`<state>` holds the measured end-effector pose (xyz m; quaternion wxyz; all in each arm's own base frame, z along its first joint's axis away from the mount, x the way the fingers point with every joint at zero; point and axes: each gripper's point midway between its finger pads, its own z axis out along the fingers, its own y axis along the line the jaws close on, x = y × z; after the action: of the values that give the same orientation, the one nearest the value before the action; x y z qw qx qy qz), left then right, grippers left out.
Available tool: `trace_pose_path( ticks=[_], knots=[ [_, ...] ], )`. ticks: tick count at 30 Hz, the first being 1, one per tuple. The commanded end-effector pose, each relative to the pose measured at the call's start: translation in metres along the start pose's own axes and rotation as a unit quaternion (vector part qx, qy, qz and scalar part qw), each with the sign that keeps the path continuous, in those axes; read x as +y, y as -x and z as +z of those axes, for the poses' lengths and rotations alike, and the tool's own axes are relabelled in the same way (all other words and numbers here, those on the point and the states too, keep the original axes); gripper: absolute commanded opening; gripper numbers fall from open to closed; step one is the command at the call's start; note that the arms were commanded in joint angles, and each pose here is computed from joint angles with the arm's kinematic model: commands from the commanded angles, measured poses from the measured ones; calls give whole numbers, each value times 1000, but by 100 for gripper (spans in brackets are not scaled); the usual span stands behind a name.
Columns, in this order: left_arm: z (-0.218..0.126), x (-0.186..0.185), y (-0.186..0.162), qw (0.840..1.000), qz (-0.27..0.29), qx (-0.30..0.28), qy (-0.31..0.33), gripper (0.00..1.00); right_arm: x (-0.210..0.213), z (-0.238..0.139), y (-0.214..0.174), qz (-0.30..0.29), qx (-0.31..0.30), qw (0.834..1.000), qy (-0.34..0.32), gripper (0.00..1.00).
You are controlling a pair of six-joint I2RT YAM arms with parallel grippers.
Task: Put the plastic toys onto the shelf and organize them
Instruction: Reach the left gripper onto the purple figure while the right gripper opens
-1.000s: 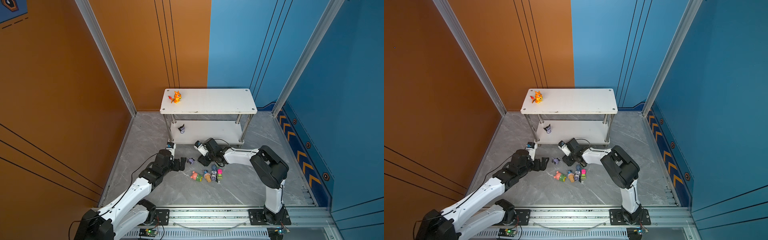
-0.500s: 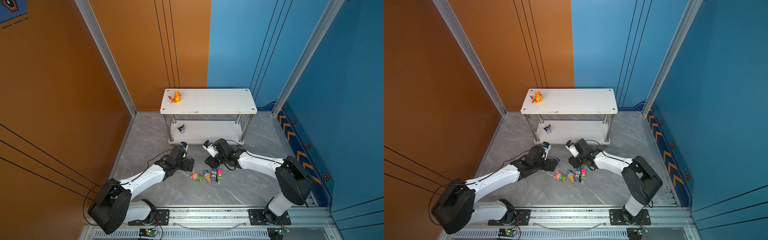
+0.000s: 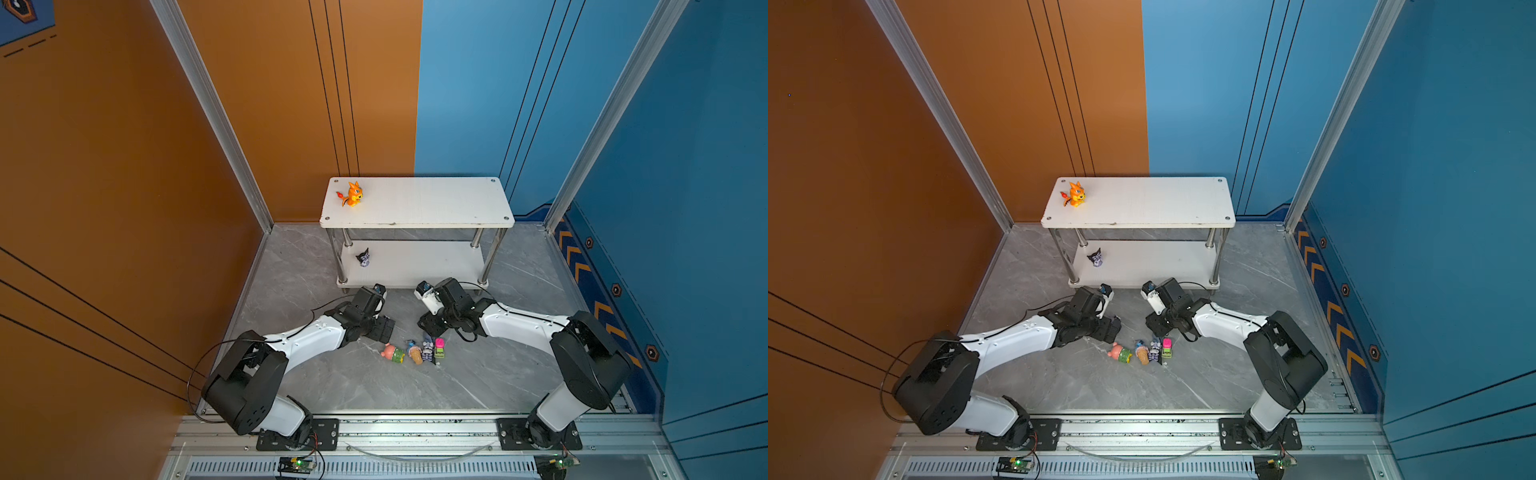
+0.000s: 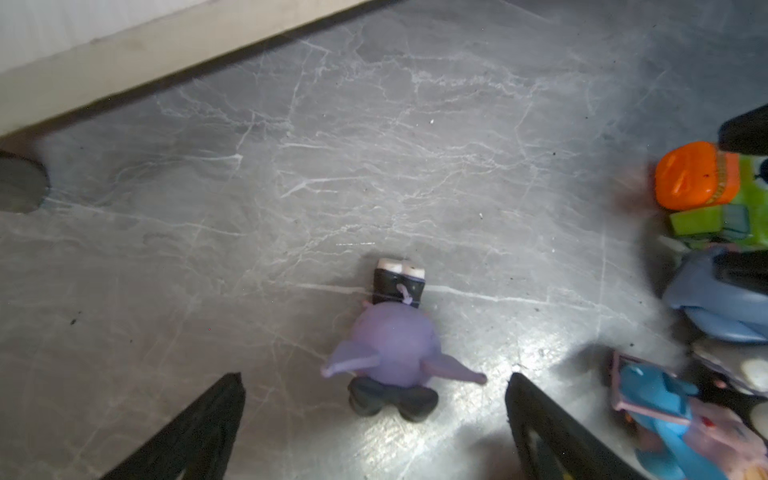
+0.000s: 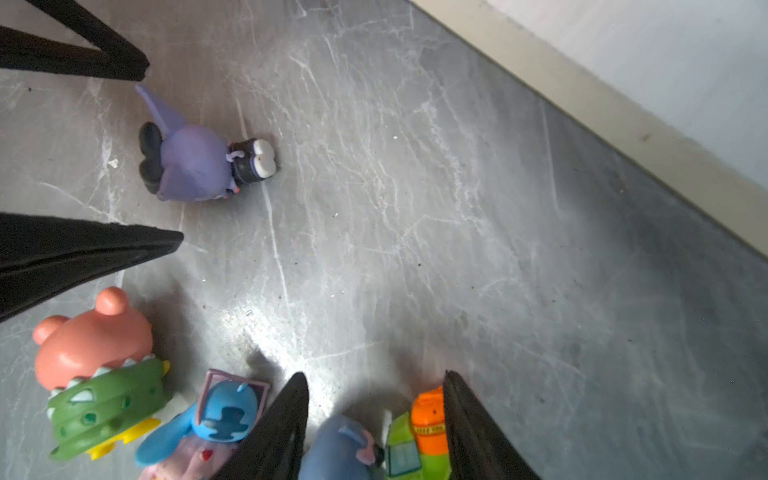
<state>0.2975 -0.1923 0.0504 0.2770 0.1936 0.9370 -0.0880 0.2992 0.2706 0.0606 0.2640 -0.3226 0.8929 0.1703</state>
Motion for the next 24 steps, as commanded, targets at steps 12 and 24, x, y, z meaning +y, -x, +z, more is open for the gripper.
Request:
trace_pose_path(
  ticks=[12,24],
  knots=[
    [18,-12,-1,999,38,23,-17,78,-4,-5,-2,11,-5,1000,-5,53],
    [23,-16,1,999,42,19,-24,62,-3,-1,-3,13,-3,1000,-1,53]
  ],
)
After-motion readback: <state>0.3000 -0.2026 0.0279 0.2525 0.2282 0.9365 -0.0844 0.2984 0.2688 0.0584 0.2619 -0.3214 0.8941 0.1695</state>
